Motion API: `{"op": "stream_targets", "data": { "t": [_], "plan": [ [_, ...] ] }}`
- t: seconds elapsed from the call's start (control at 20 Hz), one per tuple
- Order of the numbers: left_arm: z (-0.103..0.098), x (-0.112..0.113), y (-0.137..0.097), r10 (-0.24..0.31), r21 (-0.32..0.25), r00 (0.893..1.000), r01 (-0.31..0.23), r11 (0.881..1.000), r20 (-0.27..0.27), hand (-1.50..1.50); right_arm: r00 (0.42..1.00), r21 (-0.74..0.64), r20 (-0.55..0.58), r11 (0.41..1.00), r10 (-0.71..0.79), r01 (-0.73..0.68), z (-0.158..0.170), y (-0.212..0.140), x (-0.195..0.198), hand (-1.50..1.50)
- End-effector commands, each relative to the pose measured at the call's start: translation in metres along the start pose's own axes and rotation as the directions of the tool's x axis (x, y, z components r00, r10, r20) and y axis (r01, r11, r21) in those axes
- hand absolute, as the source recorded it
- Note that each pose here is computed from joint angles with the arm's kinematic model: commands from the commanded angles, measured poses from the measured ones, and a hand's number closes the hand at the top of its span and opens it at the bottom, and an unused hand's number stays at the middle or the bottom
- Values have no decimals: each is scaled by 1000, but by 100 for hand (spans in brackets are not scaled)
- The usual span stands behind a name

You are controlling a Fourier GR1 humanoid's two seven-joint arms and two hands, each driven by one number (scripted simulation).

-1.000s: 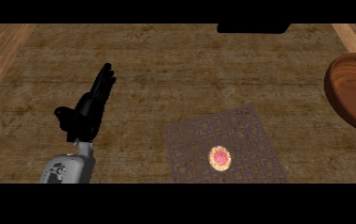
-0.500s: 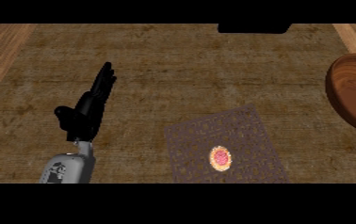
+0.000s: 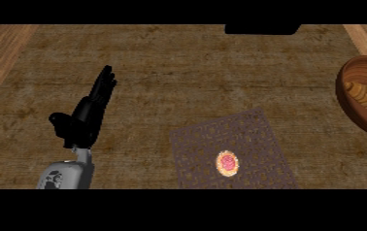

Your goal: Pick the croissant from the placemat and place it in the bowl

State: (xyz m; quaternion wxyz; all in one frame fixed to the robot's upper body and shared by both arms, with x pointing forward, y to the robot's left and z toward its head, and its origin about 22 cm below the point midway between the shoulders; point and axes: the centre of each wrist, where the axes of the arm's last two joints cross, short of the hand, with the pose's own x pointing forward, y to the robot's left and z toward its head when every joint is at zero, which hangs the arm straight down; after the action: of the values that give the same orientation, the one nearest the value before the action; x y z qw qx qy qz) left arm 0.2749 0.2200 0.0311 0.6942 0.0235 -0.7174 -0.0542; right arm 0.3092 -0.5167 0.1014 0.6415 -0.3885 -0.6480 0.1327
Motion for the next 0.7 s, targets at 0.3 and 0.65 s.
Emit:
{"op": "stream_targets", "data": {
  "t": [0.3,0.65],
  "plan": [
    [-9,6,-1,1,14,1000,-1,1000,-9,0,967,-174,77,952,-243,253,0,-48,6,-150],
    [0,-11,-13,-1,26,1000,1,1000,-20,0,917,-131,29,909,-397,397,25,-95,-14,-150]
  ]
}}
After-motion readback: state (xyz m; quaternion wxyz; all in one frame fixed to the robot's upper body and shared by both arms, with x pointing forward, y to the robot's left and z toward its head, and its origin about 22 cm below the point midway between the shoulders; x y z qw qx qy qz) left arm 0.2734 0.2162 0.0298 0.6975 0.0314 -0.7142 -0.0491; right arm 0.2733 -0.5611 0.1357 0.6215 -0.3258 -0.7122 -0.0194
